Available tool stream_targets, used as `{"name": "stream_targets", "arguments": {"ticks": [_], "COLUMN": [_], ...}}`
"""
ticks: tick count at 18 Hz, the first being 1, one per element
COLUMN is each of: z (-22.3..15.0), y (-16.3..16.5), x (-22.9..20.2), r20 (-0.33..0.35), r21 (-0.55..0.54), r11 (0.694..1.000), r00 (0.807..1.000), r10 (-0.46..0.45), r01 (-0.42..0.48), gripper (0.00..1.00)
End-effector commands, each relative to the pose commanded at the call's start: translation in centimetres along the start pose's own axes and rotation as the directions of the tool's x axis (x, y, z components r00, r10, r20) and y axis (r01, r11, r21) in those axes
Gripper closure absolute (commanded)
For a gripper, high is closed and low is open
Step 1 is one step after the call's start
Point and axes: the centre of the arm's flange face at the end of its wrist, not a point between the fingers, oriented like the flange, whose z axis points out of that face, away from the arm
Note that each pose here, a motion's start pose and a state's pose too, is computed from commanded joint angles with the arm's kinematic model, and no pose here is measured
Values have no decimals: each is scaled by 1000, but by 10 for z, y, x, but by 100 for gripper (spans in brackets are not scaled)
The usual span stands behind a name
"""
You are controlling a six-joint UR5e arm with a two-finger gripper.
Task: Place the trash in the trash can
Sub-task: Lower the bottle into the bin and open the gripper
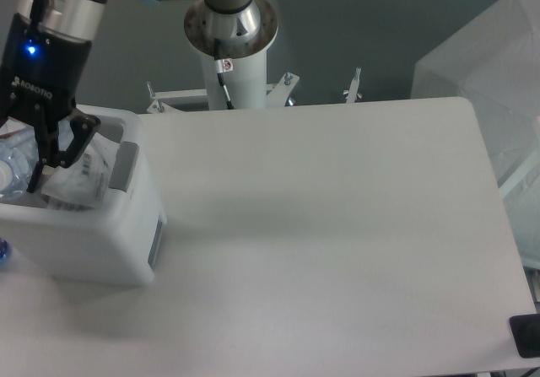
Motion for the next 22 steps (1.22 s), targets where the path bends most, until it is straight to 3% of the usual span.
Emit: {"name": "stream_targets", "arguments": {"ticks": [3, 7, 11, 13, 22], "z": [12, 13, 8, 3, -8], "y": [4, 6, 5, 4, 3], "x": [-5, -5, -1, 2, -7], "r20": [-1, -1, -1, 0, 17], "r21": [-14, -17, -10, -3, 10], "r11": [1000, 1000, 1000, 1000, 1000], "r00": [1000, 1000, 1000, 1000, 1000], "r10": [-6, -8, -1, 2, -10], "r01": [6, 8, 1, -2, 9], "gripper": [47, 38, 17, 0, 0]}}
